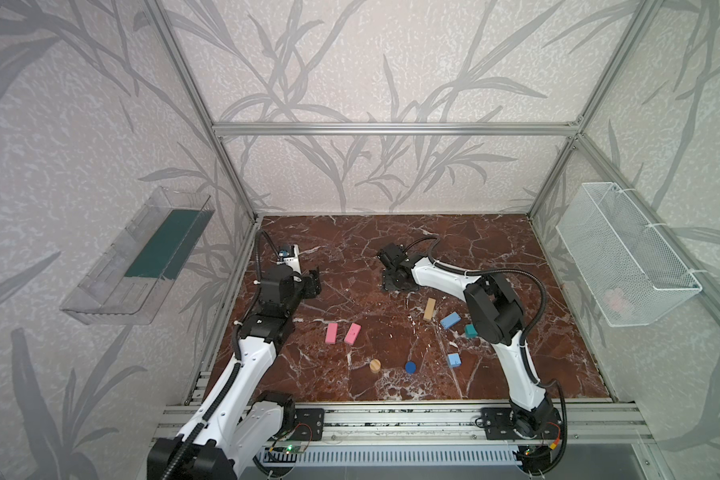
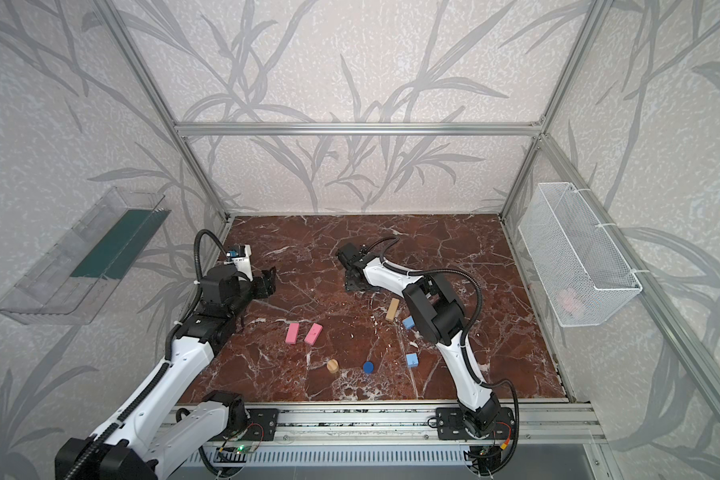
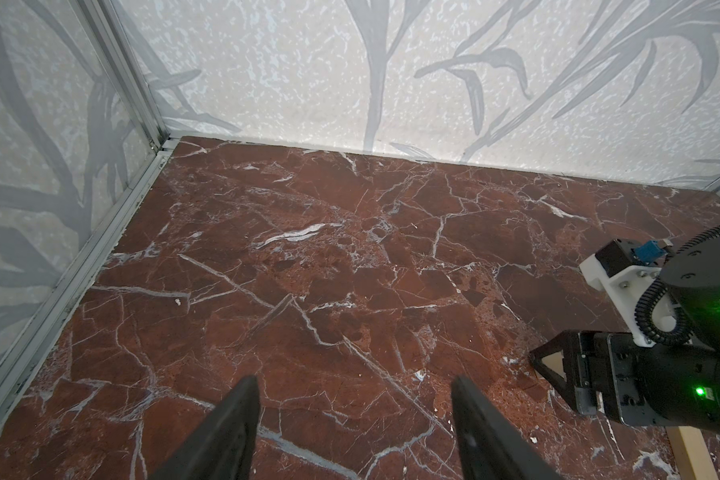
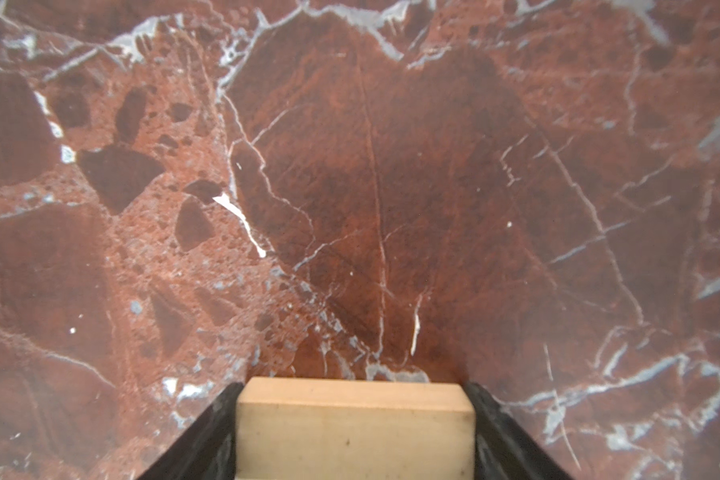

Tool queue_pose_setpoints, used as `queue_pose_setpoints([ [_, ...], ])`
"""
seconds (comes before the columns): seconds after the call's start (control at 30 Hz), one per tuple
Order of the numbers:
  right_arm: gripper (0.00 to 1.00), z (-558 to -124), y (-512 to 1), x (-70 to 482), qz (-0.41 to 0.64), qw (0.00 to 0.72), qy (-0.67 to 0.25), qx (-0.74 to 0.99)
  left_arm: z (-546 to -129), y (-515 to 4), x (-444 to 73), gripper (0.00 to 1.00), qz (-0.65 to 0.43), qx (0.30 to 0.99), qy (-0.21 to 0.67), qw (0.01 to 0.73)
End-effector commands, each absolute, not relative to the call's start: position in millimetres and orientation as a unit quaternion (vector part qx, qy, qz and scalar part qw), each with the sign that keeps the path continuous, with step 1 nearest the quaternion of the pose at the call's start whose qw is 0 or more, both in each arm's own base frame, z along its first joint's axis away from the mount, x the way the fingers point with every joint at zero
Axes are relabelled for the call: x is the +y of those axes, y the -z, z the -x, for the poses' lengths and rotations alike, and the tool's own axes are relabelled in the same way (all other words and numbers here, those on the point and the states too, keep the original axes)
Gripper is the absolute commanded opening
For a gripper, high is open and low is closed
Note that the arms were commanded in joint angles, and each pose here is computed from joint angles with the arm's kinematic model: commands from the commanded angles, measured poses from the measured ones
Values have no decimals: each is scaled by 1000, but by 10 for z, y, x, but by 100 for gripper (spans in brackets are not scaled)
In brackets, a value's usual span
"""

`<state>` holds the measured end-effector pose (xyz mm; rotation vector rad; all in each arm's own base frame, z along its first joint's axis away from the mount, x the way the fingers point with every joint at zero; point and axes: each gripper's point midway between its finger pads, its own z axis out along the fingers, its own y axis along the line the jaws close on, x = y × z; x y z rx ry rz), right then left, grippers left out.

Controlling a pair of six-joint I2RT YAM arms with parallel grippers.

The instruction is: Build the wood block tower

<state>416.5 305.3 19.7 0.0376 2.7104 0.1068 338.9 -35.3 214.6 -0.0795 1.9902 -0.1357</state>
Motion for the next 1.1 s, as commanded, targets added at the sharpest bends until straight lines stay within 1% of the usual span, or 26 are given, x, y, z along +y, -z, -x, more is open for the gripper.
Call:
queue_pose_setpoints([
  [0.0,74,-3891,61,2906,-24,150,-16,988,-3356,-2089,-342,71,27,843,48,535],
  [0.1,75,-3885,76,2916,-25,147,-17,989,-3354,-2081,-340,71,26,844,47,534],
  [0.3,80,-3886,79,2915,-28,144,-16,989,-3353,-2077,-332,71,27,844,44,533],
  [0.5,95,-3881,70,2913,-30,144,-14,989,-3345,-2080,-328,71,26,844,43,534],
  [0.6,99,-3883,55,2917,-30,145,-16,989,-3345,-2084,-324,71,26,844,41,534],
  [0.73,99,-3888,-6,2924,-27,149,-20,988,-3346,-2082,-329,71,26,844,43,534],
  [1.07,99,-3895,-363,2916,-21,176,-38,983,-3352,-2106,-339,71,24,843,45,535],
])
